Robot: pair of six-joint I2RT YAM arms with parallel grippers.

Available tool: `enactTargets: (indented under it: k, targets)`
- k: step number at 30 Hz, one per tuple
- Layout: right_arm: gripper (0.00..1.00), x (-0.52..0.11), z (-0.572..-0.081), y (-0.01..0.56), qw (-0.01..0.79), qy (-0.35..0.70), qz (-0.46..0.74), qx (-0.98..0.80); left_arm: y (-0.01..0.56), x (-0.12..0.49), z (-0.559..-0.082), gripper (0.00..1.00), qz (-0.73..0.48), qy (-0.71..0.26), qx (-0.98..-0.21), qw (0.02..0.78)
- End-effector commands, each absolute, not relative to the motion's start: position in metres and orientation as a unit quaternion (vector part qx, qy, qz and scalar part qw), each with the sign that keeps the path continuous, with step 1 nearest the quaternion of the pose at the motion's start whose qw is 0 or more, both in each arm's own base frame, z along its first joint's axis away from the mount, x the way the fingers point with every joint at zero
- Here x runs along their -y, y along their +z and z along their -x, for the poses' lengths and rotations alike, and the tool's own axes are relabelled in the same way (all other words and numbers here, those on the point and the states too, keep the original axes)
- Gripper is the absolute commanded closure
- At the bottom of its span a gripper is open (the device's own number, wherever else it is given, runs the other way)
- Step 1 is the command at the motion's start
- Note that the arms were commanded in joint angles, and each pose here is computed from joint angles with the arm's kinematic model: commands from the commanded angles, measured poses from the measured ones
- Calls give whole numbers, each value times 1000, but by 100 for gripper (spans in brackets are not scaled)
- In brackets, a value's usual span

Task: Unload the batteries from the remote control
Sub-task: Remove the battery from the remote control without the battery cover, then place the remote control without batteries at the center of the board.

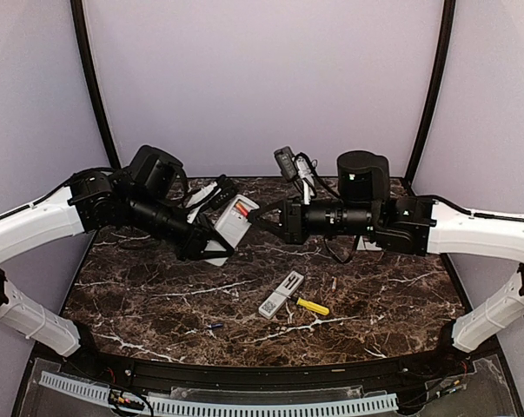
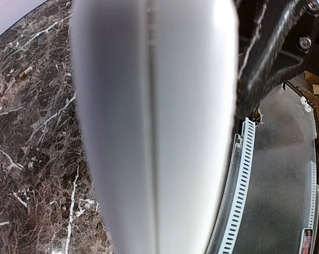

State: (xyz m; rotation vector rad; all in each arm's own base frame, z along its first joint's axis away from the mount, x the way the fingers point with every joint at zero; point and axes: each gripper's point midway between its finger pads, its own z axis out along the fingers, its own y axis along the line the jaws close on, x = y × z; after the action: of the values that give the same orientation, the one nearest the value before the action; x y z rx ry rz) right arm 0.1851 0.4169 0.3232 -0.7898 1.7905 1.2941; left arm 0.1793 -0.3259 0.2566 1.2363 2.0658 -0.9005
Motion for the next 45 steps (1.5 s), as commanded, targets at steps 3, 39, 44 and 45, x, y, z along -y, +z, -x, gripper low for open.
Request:
enactTargets:
  k: [3,39,44,45]
  targets:
    - [100,-416,-201,307,409,437,309,-739,248,327,-164,100,-443,-353,-797,207]
    - [75,-376,-238,246,365,448,185,-795,125,274,-229,100,-373,-80,-910,162]
    - [73,-370,-242,241,367,441,177,-800,121,285,-221,100,-365,-137,-911,137]
    - [71,-369,-242,241,367,440,176,-801,119,286,-221,99,-357,-150,-913,132]
